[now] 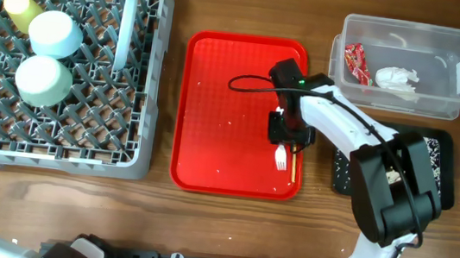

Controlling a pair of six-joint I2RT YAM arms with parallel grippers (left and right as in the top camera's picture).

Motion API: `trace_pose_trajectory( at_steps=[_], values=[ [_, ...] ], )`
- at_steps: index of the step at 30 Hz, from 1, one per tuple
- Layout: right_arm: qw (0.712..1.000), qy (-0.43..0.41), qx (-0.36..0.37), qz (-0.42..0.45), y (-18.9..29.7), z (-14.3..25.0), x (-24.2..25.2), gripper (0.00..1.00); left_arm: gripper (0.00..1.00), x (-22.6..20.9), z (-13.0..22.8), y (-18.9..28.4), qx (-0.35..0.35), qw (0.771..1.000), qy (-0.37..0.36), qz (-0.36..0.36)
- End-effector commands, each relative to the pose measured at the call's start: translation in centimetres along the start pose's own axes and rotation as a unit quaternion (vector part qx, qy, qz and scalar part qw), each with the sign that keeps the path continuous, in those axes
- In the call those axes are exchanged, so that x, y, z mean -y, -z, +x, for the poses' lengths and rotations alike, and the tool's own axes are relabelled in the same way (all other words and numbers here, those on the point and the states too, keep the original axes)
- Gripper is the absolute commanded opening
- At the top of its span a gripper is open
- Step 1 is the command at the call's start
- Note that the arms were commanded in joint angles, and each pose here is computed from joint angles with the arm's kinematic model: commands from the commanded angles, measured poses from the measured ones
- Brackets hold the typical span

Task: Sort waste into correct bins and load items into the dishwasher rack
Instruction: 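Grasp the white plastic fork with the right gripper, then carry the fork left and drop it into the rack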

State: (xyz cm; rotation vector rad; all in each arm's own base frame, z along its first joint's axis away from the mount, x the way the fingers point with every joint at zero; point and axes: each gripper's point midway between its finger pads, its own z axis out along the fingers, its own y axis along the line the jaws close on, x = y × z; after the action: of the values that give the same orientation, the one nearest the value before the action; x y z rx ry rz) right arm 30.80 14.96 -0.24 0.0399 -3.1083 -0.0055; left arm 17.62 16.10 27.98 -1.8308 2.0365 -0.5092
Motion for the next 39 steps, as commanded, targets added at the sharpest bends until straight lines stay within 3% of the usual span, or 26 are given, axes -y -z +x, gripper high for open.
trace_pose_trajectory(
  at_steps=[1,7,14,17,21,25,33,39],
  values=[
    [1.0,-0.014,-0.018,0.013,-1.8,1.0,0.5,0.23,1.0,-0.2,0.0,0.1,0.004,1.0,0.009,-0.002],
    [1.0,-0.01,-0.019,-0.013,-1.4,0.8,-0.7,0.06,1.0,-0.2,0.0,0.1,0.004,1.0,0.009,-0.002],
    [1.0,-0.009,-0.02,-0.015,2.1,-0.5,-1.4,0.04,1.0,-0.2,0.0,0.1,0.004,1.0,0.009,-0.002],
    [0.997,0.015,-0.028,-0.066,4.6,-0.8,-3.4,0.04,1.0,-0.2,0.0,0.1,0.004,1.0,0.009,-0.002],
    [0.981,0.037,-0.045,-0.187,9.6,-0.6,-7.9,0.05,1.0,-0.2,0.0,0.1,0.004,1.0,0.009,-0.002],
    [0.944,0.08,-0.037,-0.318,14.1,0.2,-14.5,0.06,1.0,-0.2,0.0,0.1,0.004,1.0,0.008,-0.002],
    [0.918,0.105,0.018,-0.382,16.5,4.0,-27.3,0.13,1.0,-0.2,0.0,0.1,0.004,1.0,0.009,-0.002],
    [0.92,0.062,0.074,-0.379,17.0,5.3,-31.7,0.15,1.0,-0.2,0.0,0.1,0.004,1.0,0.009,-0.002]
  ],
)
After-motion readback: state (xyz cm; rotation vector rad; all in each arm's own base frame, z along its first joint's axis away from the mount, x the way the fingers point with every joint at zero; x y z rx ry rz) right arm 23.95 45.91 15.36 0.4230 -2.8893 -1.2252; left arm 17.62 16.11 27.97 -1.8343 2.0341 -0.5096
